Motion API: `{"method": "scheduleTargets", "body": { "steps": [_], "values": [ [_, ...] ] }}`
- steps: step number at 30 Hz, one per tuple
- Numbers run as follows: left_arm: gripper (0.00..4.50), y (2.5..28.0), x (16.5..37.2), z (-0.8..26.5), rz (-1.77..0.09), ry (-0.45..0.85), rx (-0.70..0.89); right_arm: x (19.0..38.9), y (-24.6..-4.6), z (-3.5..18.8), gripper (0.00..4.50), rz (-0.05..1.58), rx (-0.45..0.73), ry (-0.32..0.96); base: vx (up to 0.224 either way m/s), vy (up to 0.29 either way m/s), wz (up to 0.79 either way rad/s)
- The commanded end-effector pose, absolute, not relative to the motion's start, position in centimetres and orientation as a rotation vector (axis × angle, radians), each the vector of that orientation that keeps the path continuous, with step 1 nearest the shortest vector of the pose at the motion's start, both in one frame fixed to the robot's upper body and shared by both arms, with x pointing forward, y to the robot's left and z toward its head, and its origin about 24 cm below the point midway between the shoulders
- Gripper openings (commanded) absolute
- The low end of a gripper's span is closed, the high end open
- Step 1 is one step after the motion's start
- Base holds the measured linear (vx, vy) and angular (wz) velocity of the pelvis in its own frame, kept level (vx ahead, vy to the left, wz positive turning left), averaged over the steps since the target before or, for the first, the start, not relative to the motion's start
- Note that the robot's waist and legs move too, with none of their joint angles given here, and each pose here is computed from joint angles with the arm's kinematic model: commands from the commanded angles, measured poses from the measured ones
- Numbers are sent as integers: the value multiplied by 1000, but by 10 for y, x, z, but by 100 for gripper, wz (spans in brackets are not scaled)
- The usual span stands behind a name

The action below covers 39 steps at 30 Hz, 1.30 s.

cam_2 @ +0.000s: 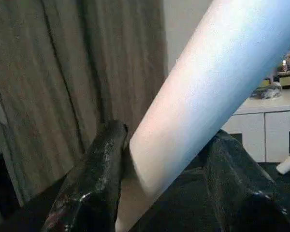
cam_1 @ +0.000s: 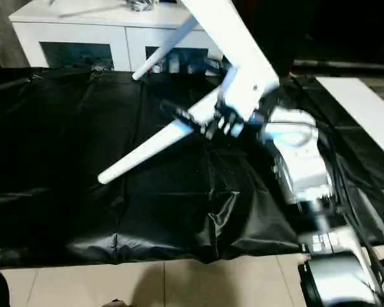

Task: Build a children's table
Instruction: Flip table

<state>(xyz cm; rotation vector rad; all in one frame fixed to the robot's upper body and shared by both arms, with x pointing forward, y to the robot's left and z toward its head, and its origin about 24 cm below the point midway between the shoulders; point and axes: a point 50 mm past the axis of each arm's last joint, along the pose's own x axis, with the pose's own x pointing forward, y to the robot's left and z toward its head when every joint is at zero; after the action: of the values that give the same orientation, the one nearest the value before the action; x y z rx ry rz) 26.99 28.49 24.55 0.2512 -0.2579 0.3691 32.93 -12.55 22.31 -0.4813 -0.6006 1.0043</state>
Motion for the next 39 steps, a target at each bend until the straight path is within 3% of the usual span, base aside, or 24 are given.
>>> {"method": "scheduleTargets", "body": {
  "steps": [1,10,20,31,33,35,39],
  "values": [
    [217,288,273,223,357,-167,155,335,-134,223,450,984,-497,-577,0,0,0],
    [203,277,273,202,338,-136,120,349,-124,243,450,1042,-555,-625,0,0,0],
    [176,262,271,193,258,-163,139,351,-109,230,450,1118,-546,-595,0,0,0],
    [160,247,272,174,78,-163,197,337,-103,199,450,1118,-429,-553,0,0,0],
    [160,246,273,169,52,-152,212,331,-102,188,450,1101,-364,-531,0,0,0],
    [158,248,274,160,33,-123,220,319,-97,160,450,1067,-210,-449,0,0,0],
    [156,250,274,151,40,-92,212,308,-94,130,450,1041,-155,-357,0,0,0]
  ]
}}
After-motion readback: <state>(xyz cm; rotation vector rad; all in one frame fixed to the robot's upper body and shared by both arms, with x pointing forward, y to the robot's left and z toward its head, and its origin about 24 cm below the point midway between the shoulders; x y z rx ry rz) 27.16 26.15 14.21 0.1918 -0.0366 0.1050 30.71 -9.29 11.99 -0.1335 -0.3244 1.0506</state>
